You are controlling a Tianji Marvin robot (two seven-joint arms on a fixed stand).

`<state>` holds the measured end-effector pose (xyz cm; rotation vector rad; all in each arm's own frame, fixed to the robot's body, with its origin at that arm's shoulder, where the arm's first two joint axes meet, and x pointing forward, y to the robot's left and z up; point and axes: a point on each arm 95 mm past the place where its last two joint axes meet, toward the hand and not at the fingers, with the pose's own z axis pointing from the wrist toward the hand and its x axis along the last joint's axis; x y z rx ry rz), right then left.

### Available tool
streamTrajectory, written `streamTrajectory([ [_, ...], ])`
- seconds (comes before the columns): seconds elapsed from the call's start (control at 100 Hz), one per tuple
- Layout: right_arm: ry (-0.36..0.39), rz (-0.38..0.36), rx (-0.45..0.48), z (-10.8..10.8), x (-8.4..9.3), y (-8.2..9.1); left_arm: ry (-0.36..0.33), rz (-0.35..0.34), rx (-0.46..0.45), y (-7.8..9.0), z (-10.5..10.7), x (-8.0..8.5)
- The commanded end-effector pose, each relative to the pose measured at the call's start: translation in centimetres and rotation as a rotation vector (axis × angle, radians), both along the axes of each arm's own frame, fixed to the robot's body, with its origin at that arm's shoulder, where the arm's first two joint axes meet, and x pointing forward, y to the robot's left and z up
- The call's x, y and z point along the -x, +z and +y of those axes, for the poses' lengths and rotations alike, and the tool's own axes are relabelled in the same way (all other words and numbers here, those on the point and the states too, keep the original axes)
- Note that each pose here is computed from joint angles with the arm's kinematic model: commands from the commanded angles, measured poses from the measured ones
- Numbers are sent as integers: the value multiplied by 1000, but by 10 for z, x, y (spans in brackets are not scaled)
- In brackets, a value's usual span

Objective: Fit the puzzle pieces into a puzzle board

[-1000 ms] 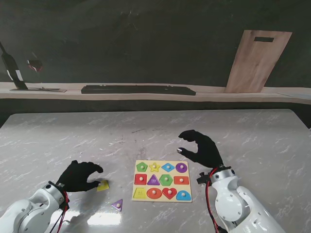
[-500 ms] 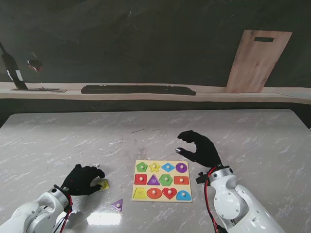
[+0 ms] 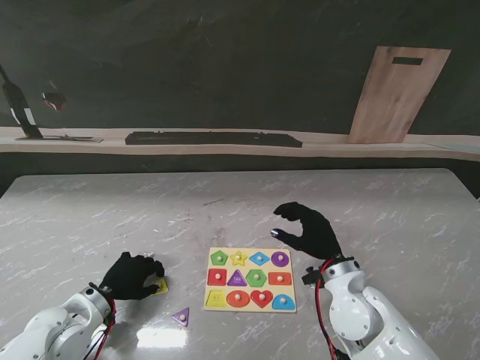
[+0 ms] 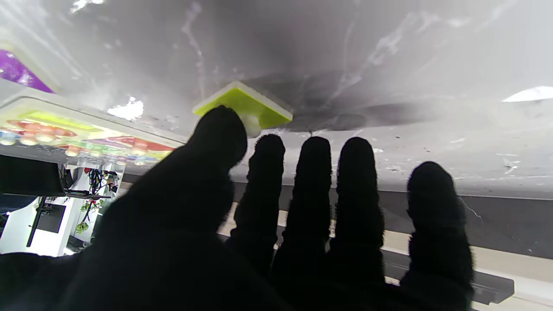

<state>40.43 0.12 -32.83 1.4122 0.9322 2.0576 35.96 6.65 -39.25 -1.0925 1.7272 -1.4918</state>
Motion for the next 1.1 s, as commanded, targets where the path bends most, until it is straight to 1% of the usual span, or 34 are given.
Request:
streamTrajectory([
  [0.0,5,2,2,2,2,-1,-2,0,-10,-1,0,1],
  [0.54,4,9,9,2,1,-2,-6,-4,-28,-3,-3,-1],
  [0.79,0,4,10,1,2,-1,-24,1,-33,-6,-6,-2],
  [0.91,-2,1,9,1,2,-1,-23,-9,-32,-6,-6,-1],
  [1.09,-6,-4,9,1,3,0,-33,-56,-9,-2,-9,-1],
])
